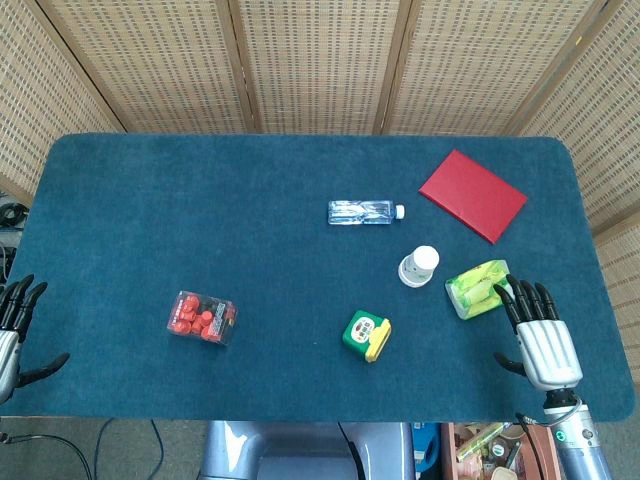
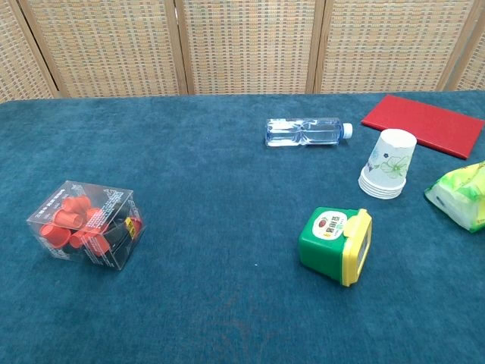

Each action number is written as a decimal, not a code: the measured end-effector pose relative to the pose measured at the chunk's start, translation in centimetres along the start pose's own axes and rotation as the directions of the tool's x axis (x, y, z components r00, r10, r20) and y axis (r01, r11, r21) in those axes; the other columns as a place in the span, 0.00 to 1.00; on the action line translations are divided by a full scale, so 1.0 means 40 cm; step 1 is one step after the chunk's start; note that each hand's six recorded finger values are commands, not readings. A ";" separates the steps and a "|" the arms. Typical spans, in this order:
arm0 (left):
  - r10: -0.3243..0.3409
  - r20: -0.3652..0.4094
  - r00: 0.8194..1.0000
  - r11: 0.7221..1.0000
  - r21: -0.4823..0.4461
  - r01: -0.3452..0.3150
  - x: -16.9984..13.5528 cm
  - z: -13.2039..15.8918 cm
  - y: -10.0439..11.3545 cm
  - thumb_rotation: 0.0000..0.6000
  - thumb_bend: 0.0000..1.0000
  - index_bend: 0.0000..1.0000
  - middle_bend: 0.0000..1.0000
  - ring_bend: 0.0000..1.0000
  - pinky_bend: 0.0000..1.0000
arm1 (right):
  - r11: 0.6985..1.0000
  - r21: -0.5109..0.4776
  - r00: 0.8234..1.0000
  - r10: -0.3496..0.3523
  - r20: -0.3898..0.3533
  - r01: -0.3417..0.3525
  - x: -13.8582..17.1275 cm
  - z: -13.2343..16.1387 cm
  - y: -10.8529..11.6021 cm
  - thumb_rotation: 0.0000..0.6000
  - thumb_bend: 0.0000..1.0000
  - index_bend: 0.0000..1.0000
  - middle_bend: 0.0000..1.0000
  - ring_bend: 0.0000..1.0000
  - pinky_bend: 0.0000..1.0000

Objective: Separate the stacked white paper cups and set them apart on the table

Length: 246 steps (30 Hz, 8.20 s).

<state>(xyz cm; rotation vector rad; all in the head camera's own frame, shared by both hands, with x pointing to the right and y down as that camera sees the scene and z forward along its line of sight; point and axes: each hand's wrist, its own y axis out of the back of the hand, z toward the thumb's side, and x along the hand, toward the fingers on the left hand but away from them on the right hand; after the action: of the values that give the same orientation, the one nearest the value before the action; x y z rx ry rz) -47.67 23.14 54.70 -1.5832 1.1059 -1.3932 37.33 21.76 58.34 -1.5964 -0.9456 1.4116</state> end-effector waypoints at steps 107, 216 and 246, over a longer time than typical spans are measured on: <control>-0.022 0.006 1.000 0.999 -0.032 0.022 0.009 -0.006 -0.021 1.00 0.16 0.00 0.00 0.00 0.00 | 0.975 0.026 0.976 0.219 0.012 -0.219 -0.484 0.251 -0.083 1.00 0.20 0.74 0.65 0.52 0.74; -0.114 0.345 0.932 0.153 -0.920 0.360 0.456 0.554 -0.226 1.00 0.20 0.46 0.00 0.00 0.00 | 0.749 -0.631 0.979 0.132 -0.154 -0.200 -0.504 0.550 0.243 1.00 0.20 0.77 0.67 0.55 0.75; -0.147 0.372 0.917 0.099 -0.917 0.387 0.482 0.682 -0.275 1.00 0.28 0.50 0.03 0.00 0.00 | 0.752 -0.621 0.975 0.144 -0.172 -0.221 -0.492 0.555 0.231 1.00 0.20 0.77 0.67 0.55 0.75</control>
<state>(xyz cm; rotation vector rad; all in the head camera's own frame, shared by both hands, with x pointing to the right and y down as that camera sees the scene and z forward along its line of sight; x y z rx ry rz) -18.50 8.71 67.97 -2.9408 1.8644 -0.4674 13.50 1.90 56.39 -2.3036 -1.3215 1.1566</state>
